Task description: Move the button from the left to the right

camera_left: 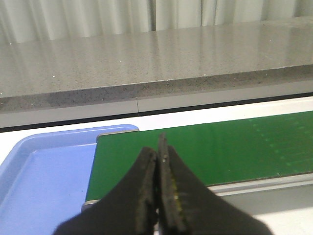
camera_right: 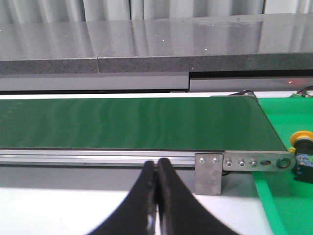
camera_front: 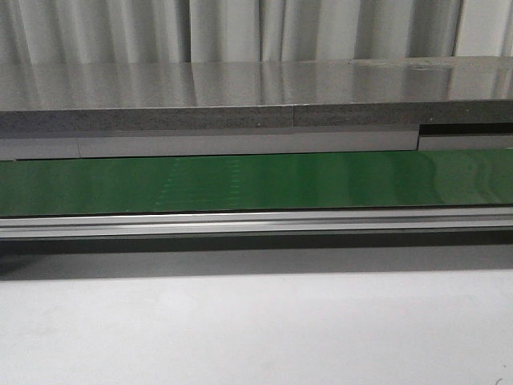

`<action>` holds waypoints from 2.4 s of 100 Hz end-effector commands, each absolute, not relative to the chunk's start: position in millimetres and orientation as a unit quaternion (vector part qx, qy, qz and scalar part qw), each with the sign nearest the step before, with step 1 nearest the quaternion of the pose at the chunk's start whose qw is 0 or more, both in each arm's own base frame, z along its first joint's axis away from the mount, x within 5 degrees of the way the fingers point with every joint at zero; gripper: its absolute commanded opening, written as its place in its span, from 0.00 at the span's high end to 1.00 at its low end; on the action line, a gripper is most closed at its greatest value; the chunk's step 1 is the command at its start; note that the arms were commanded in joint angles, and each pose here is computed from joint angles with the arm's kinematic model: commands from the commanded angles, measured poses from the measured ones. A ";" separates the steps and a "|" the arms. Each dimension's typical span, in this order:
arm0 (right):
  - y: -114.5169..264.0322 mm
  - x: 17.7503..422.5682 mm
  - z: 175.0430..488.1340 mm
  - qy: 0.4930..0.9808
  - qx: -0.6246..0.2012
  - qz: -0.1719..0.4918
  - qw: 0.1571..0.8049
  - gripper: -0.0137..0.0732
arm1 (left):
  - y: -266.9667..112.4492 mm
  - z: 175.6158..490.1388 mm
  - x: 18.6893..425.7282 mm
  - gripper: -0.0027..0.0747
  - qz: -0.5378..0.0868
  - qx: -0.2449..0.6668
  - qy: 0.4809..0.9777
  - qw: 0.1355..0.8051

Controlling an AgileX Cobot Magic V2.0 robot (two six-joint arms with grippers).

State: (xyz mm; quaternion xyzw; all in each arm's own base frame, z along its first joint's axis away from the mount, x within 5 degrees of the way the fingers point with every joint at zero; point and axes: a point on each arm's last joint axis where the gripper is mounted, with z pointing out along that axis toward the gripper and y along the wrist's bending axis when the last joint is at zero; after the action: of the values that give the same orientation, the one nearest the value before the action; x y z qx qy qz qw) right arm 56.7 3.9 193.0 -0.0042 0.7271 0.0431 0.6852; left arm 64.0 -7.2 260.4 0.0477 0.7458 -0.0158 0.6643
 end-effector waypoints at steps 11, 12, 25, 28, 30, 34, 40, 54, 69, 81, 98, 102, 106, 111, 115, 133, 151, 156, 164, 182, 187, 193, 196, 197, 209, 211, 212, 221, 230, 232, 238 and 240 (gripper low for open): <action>3.7 54.2 207.8 0.682 -0.009 0.041 0.730 0.92 | -6.4 275.5 64.6 0.99 -0.018 0.038 0.714 0.698; 3.7 54.2 207.8 0.682 -0.009 0.041 0.730 0.92 | -6.4 275.5 64.6 0.99 -0.018 0.038 0.714 0.698; 3.7 54.2 207.8 0.682 -0.009 0.041 0.730 0.92 | -6.4 275.5 64.6 0.99 -0.018 0.038 0.714 0.698; 3.7 54.2 207.8 0.682 -0.009 0.041 0.730 0.92 | -6.4 275.5 64.6 0.99 -0.018 0.038 0.714 0.698; 3.7 54.2 207.8 0.682 -0.009 0.041 0.730 0.92 | -6.4 275.5 64.6 0.99 -0.018 0.038 0.714 0.698; 3.7 54.2 207.8 0.682 -0.009 0.041 0.730 0.92 | -6.4 275.5 64.6 0.99 -0.018 0.038 0.714 0.698; 3.7 54.2 207.8 0.682 -0.009 0.041 0.730 0.92 | -6.4 275.5 64.6 0.99 -0.018 0.038 0.714 0.698; 3.7 54.2 207.8 0.682 -0.009 0.041 0.730 0.92 | -6.4 275.5 64.6 0.99 -0.018 0.038 0.714 0.698; 3.7 54.2 207.8 0.682 -0.009 0.041 0.730 0.92 | -6.4 275.5 64.6 0.99 -0.018 0.038 0.714 0.698; 3.7 54.2 207.8 0.682 -0.009 0.041 0.730 0.92 | -6.0 277.1 64.6 0.99 -0.017 0.037 0.708 0.705; 3.7 54.2 207.8 0.682 -0.009 0.041 0.730 0.92 | -3.6 275.5 66.3 0.99 -0.005 0.029 0.688 0.725; 3.7 54.2 207.8 0.682 -0.009 0.041 0.730 0.92 | -2.9 273.5 66.7 0.99 -0.004 0.025 0.684 0.729; 3.7 54.2 207.8 0.682 -0.009 0.041 0.730 0.92 | -2.5 271.9 66.7 0.99 0.001 0.026 0.683 0.730; 3.7 54.2 207.8 0.682 -0.009 0.041 0.730 0.92 | -2.1 267.0 66.5 0.99 -0.007 0.016 0.687 0.727; 3.7 54.2 207.8 0.682 -0.009 0.041 0.730 0.92 | -1.8 264.4 65.0 0.99 -0.008 0.013 0.685 0.728; 3.7 54.2 207.8 0.682 -0.009 0.041 0.730 0.92 | -1.4 247.4 56.7 0.99 -0.013 0.008 0.676 0.737; 3.7 54.2 207.8 0.682 -0.009 0.041 0.730 0.92 | -1.2 225.1 50.5 0.99 -0.017 0.004 0.667 0.745; 3.7 54.2 207.8 0.682 -0.009 0.041 0.730 0.92 | -1.4 220.4 51.6 0.99 -0.022 0.000 0.668 0.743; 3.7 54.2 207.8 0.682 -0.009 0.041 0.730 0.92 | -1.5 212.9 53.2 0.99 -0.026 -0.003 0.675 0.737; 3.7 54.2 207.8 0.682 -0.009 0.041 0.730 0.92 | -1.7 202.0 55.1 0.99 -0.027 -0.003 0.683 0.730; 3.7 54.2 207.8 0.682 -0.009 0.041 0.730 0.92 | -2.0 199.4 55.6 0.99 -0.028 -0.002 0.679 0.734; 3.7 54.2 207.8 0.682 -0.009 0.041 0.730 0.92 | -2.1 200.4 55.5 0.99 -0.029 -0.002 0.675 0.737; 3.7 54.2 207.8 0.682 -0.009 0.041 0.730 0.92 | -2.1 200.9 55.5 0.99 -0.029 -0.002 0.673 0.739; 3.7 54.2 207.8 0.682 -0.009 0.041 0.730 0.92 | -2.2 201.1 55.4 0.99 -0.029 -0.002 0.672 0.740; 3.7 54.2 207.8 0.682 -0.009 0.041 0.730 0.92 | -2.2 201.3 55.4 0.99 -0.029 -0.001 0.671 0.741; 3.7 54.2 207.8 0.682 -0.009 0.041 0.730 0.92 | -2.2 201.5 55.4 0.99 -0.030 -0.001 0.670 0.742; 3.7 54.2 207.8 0.682 -0.009 0.041 0.730 0.92 | -2.2 201.5 55.4 0.99 -0.030 -0.001 0.670 0.742; 3.7 54.2 207.8 0.682 -0.009 0.041 0.730 0.92 | -2.4 203.6 55.2 0.99 -0.031 0.000 0.661 0.749; 3.7 54.2 207.8 0.682 -0.009 0.041 0.730 0.92 | -2.5 204.4 55.1 0.99 -0.031 0.000 0.658 0.752; 3.7 54.2 207.8 0.682 -0.009 0.041 0.730 0.92 | -2.5 204.4 55.1 0.99 -0.031 0.000 0.658 0.752; 3.7 54.2 207.8 0.682 -0.009 0.041 0.730 0.92 | -2.5 204.4 55.1 0.99 -0.031 0.000 0.658 0.752; 3.7 54.2 207.8 0.682 -0.009 0.041 0.730 0.92 | -2.5 204.4 55.1 0.99 -0.031 0.000 0.658 0.752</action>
State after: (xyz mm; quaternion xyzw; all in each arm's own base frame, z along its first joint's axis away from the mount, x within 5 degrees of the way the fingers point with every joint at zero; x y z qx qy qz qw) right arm 56.6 3.9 193.0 -0.0028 0.7269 0.0445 0.6853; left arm 56.1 -1.3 210.2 -0.0017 0.6860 -0.0196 0.7273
